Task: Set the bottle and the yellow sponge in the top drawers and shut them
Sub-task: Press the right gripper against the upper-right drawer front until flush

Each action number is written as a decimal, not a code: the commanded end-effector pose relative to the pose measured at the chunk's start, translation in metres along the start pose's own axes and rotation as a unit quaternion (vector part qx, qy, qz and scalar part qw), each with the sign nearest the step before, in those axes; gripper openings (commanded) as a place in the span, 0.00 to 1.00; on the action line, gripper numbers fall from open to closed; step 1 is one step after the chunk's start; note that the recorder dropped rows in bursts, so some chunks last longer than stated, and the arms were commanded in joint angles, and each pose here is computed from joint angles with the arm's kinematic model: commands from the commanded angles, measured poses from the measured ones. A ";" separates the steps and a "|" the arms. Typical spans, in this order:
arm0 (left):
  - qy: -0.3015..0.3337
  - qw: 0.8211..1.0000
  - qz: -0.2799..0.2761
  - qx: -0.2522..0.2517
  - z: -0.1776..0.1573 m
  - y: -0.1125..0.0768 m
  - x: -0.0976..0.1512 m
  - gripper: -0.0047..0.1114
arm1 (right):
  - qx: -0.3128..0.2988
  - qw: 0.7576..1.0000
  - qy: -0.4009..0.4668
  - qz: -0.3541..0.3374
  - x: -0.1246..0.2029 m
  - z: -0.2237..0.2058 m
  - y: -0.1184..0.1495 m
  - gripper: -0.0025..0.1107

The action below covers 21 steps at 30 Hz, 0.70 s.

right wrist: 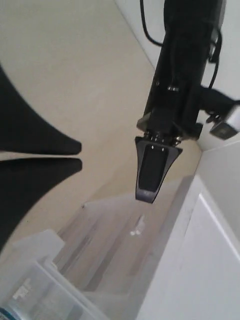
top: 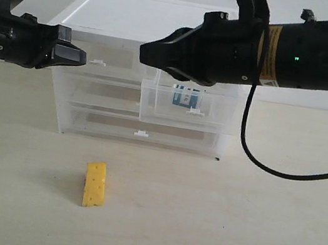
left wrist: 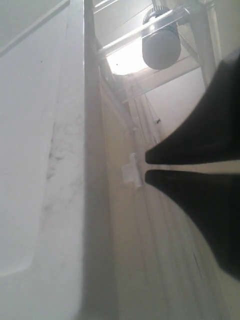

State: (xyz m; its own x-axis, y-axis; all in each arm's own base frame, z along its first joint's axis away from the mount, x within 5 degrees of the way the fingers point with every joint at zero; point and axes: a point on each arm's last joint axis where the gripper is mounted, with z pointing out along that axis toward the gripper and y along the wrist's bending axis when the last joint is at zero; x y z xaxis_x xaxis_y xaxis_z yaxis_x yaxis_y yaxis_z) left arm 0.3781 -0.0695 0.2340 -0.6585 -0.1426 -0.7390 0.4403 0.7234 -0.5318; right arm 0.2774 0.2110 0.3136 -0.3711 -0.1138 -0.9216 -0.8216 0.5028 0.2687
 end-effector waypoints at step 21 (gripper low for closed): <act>0.000 1.000 0.001 0.004 0.000 -0.001 0.000 0.07 | -0.054 0.986 0.073 0.142 0.009 -0.006 0.014 0.02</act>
State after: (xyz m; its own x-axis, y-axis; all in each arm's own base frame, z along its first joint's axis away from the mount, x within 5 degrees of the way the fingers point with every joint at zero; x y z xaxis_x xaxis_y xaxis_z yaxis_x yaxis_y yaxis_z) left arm 0.3781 -0.0695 0.2340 -0.6585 -0.1426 -0.7390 0.4403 0.7234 -0.5318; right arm 0.2680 0.2107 0.3079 -0.6354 -0.0726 -0.7688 -0.6900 0.5003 0.5231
